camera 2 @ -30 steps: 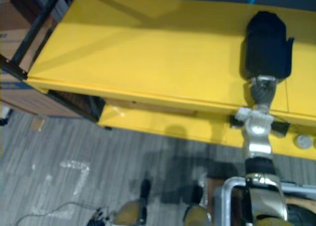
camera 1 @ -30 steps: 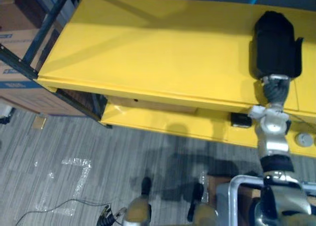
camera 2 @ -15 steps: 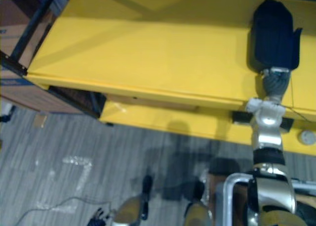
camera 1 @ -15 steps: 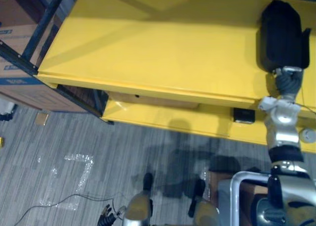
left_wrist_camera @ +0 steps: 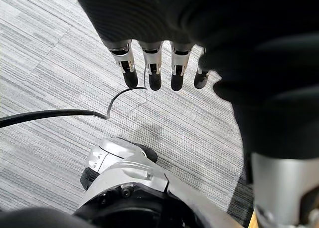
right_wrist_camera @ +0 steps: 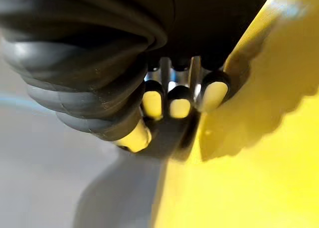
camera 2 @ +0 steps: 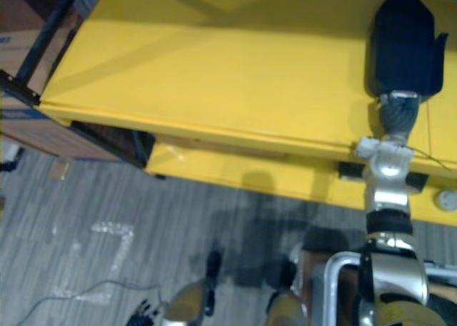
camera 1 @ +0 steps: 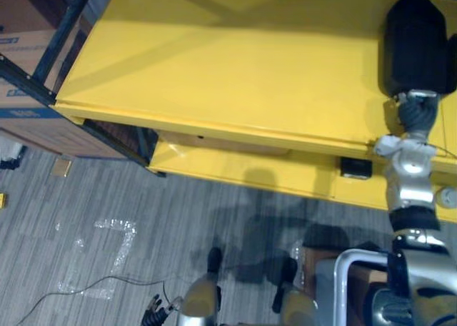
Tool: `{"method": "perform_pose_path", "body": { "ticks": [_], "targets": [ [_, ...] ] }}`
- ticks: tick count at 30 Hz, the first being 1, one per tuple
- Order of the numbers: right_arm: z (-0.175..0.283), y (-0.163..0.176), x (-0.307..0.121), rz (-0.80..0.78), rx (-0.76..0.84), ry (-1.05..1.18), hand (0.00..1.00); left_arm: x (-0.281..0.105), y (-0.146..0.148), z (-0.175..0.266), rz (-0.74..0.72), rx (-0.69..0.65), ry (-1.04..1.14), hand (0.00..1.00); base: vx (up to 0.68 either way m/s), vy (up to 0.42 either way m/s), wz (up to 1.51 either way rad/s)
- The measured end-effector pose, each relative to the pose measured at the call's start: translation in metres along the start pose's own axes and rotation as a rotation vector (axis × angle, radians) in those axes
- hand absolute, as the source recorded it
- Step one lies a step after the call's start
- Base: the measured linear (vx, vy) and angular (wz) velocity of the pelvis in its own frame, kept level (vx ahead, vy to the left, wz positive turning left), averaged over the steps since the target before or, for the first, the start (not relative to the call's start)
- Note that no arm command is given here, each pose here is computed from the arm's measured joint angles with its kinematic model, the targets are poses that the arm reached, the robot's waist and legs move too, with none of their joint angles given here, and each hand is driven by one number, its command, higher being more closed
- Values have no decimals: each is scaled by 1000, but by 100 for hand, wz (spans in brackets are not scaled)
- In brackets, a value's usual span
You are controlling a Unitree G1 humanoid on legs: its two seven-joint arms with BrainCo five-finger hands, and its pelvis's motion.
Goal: Walk over and take plastic housings, then place them on the shelf
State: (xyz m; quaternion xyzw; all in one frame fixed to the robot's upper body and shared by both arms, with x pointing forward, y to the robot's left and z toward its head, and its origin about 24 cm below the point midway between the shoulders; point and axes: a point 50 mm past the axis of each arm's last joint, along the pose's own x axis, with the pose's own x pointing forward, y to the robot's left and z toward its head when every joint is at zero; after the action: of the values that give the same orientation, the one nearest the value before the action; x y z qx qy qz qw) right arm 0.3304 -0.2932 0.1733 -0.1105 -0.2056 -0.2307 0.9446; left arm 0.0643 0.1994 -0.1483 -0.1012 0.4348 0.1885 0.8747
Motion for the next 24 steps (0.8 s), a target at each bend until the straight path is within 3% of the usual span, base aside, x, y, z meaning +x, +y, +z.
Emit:
{"method": "perform_pose_path", "body": {
  "ticks": [8, 9, 18, 24],
  "targets": [
    [18, 17, -100, 124, 105, -110, 100, -5, 26, -5, 83, 12, 14, 0, 44, -3, -19],
    [20, 12, -107, 116, 104, -121, 0, -5, 28, -4, 84, 24, 13, 0, 76, -17, -18],
    [-6, -11, -134, 16, 99, -10, 0, 6, 23, 8, 73, 57, 19, 0, 23, 4, -20],
    [-86, -23, -206, -136, 79, 458, 0, 11, 8, 10, 83, -30, 26, 0, -38, -10, -14]
  ]
}}
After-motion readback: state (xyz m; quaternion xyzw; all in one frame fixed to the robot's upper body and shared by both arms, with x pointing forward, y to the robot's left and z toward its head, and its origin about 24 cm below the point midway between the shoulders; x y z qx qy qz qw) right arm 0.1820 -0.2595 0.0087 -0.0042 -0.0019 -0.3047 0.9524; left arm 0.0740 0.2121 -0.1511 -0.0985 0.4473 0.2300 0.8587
